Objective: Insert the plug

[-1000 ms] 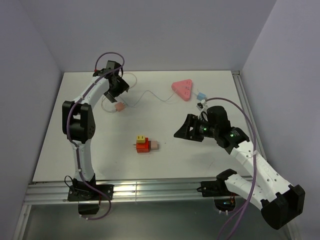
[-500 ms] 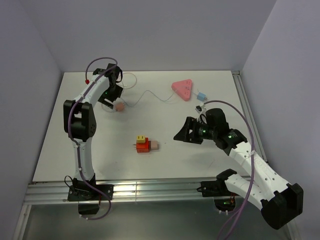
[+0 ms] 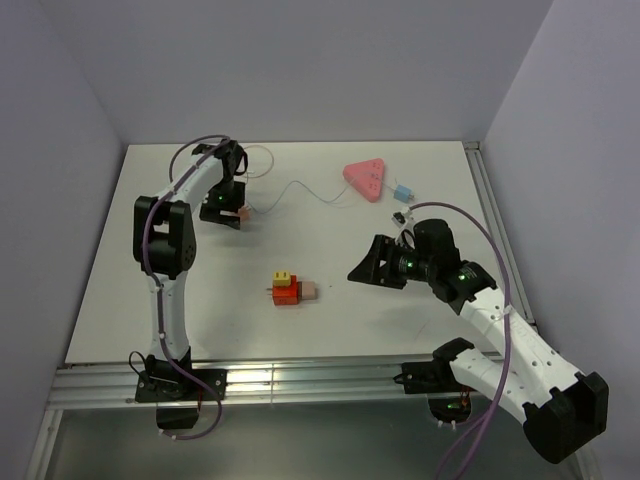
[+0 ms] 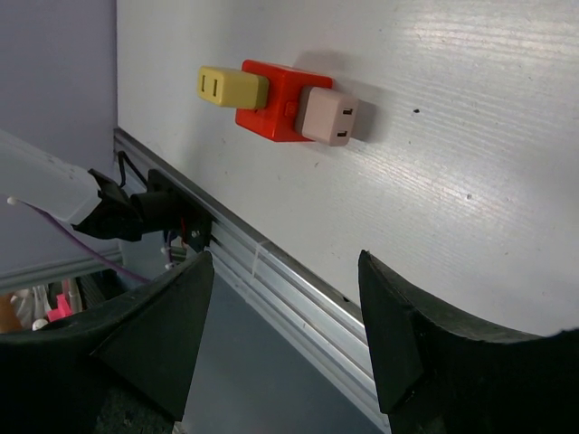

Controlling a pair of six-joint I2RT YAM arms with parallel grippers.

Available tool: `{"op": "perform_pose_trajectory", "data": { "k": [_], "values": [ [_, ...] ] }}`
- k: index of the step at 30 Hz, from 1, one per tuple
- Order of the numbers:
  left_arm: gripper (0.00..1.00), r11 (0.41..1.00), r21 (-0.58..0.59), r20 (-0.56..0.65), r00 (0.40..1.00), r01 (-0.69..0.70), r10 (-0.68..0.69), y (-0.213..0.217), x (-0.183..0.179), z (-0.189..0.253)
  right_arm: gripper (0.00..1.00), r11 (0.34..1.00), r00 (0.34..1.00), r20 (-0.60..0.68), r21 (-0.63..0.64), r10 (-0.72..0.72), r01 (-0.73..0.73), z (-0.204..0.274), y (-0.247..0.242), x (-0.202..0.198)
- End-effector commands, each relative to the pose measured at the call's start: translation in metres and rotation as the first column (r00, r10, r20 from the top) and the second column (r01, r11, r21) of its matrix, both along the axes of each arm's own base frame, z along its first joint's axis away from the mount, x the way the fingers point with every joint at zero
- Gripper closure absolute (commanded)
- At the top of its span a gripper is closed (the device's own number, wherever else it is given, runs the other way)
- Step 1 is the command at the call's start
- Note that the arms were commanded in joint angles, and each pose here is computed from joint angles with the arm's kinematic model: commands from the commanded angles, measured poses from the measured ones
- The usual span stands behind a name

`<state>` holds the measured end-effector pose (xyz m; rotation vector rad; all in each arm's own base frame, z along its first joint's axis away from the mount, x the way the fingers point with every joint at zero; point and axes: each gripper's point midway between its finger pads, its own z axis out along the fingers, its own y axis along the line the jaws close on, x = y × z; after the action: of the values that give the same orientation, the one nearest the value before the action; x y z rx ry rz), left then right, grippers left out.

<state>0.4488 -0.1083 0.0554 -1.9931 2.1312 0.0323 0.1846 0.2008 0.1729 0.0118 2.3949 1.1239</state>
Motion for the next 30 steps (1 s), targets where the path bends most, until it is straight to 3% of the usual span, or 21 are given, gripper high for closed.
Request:
{"op": "perform_pose_trajectory", "data": {
  "k": [1, 11, 22, 30],
  "values": [
    [0.23, 0.989, -0.030, -0.035, 0.989, -0.143, 0.142, -0.001, -0.008, -0.002, 0.28, 1.000, 1.000, 0.025, 0.005, 0.003, -0.003, -0.001, -0.002, -0.001],
    [0.26, 0.962, -0.020, -0.020, 0.962, -0.274, 0.274, 0.008, -0.005, -0.005, 0.28, 1.000, 0.999, 0.027, -0.006, 0.023, -0.023, -0.005, -0.002, -0.002],
    [0.23, 0.971, 0.008, 0.042, 0.970, -0.239, 0.239, 0.012, 0.007, 0.000, 0.28, 0.999, 0.999, 0.012, -0.012, 0.031, -0.030, -0.014, -0.001, -0.001],
    [0.21, 0.973, -0.046, 0.077, 0.971, -0.224, 0.228, 0.007, 0.024, -0.002, 0.28, 1.000, 1.000, 0.003, -0.009, 0.030, -0.030, -0.017, 0.000, -0.001]
  ]
}}
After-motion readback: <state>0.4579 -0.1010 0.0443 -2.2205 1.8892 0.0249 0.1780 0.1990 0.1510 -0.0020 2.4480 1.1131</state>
